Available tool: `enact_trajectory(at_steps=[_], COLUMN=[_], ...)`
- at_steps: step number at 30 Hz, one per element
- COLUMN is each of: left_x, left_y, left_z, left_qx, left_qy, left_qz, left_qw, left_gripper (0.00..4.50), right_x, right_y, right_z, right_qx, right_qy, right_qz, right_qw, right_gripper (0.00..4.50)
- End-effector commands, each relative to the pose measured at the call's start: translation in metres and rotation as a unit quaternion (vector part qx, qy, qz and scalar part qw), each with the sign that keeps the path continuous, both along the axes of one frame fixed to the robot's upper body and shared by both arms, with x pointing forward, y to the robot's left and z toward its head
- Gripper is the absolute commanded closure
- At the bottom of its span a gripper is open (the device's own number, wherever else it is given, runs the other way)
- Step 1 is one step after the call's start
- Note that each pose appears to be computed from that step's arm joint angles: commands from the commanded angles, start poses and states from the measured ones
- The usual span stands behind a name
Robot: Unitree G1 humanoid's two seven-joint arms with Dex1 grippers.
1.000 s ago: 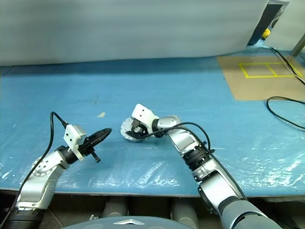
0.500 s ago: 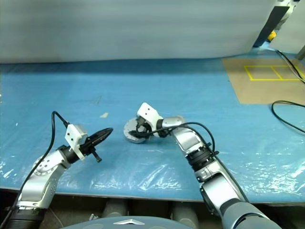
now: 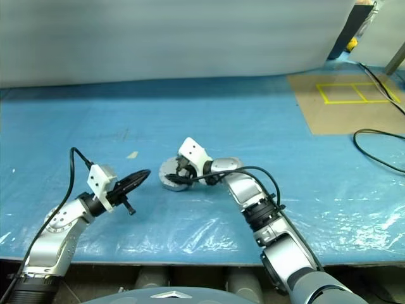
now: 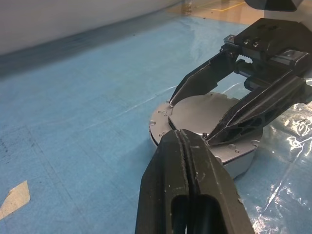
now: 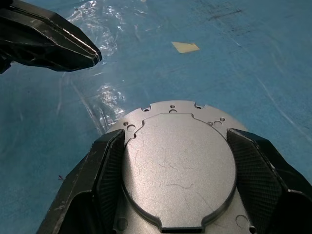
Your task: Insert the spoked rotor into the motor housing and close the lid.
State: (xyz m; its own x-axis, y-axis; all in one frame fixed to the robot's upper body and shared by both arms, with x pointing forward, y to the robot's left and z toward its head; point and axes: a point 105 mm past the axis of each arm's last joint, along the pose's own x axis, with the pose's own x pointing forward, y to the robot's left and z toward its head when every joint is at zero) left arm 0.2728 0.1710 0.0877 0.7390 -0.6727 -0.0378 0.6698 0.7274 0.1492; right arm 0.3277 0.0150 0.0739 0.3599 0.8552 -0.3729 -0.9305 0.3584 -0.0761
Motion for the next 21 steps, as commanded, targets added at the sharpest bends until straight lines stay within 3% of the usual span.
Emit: enact_trajectory(at_steps=[1, 11, 21], left_x=[0.001, 0.001, 0.002], left_y=[-0.005, -0.005, -0.004], left_z=[0.013, 0.013, 0.012], left_qx=[0.003, 0.003, 0.006], left_qy=[-0.023, -0.021, -0.019], left_qz=[-0.008, -0.009, -0.012], left_qw=[1.0, 1.0, 1.0], left_gripper=[4.5, 4.5, 4.5], right_x=[-0.007, -0.013, -0.024], right_y=[-0.015, -0.023, -0.015], right_z=[-0.049, -0.068, -0.063], right_qx=[-0.059, -0.095, -0.108], right_qy=[0.059, 0.048, 0.041], right_qz=[-0.031, -0.036, 0.014], right_qw=[0.996, 0.994, 0.993], right_gripper=[1.55, 1.55, 1.55])
